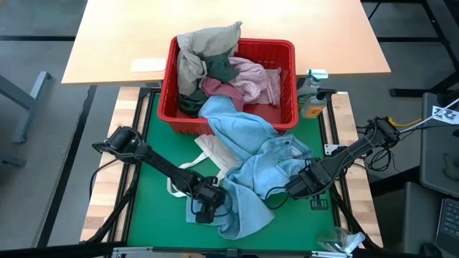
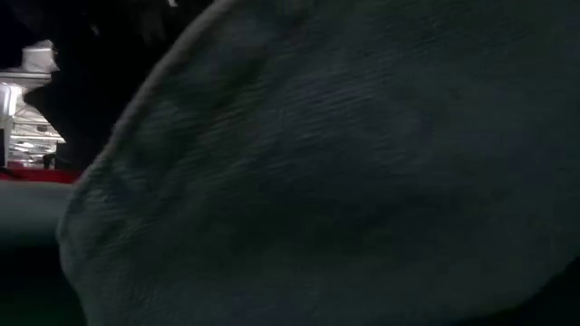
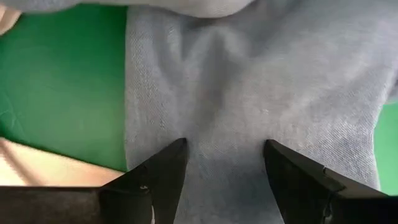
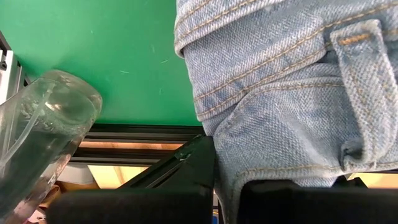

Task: Fold laundry
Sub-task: Fold the blue jeans

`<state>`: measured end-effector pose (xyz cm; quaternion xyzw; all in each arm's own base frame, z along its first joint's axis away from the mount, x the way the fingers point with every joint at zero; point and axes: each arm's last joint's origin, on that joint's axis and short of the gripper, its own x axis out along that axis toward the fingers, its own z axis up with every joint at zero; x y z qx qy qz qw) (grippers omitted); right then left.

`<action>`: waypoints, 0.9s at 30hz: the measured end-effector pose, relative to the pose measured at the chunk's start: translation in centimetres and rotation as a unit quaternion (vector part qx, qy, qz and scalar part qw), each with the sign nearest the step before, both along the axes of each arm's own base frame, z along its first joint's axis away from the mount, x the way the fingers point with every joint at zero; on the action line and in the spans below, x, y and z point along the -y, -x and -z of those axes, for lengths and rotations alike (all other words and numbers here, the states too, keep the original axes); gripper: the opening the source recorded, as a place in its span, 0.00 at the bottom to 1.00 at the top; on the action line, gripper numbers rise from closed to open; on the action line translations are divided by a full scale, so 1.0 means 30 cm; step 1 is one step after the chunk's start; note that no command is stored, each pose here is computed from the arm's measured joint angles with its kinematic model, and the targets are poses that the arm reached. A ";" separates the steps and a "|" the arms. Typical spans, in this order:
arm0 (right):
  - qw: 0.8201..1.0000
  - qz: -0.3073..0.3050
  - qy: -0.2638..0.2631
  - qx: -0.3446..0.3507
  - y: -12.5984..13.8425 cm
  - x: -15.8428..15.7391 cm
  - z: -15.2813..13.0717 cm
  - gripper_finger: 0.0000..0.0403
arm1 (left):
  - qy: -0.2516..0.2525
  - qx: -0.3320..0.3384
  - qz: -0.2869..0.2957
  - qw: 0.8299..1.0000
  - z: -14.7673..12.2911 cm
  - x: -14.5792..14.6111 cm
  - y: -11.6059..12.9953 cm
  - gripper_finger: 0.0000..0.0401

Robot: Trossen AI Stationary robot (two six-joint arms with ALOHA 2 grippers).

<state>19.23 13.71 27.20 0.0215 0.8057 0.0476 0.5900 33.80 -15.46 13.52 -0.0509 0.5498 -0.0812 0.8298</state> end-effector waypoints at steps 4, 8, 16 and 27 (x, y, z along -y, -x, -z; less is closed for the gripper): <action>1.000 0.000 0.000 0.000 0.000 0.000 0.000 0.04 | -0.008 -0.009 -0.005 1.000 0.025 -0.016 -0.012 0.53; 1.000 0.000 0.000 0.000 0.000 0.000 0.000 0.04 | -0.056 -0.001 -0.021 0.998 0.030 -0.028 -0.011 0.50; 1.000 0.000 0.000 0.000 0.000 0.000 0.000 0.04 | -0.045 -0.012 -0.024 0.999 0.028 -0.029 -0.010 0.17; 1.000 0.000 0.001 -0.004 0.002 0.001 -0.001 0.04 | -0.002 -0.055 -0.054 0.997 -0.206 -0.030 0.029 0.02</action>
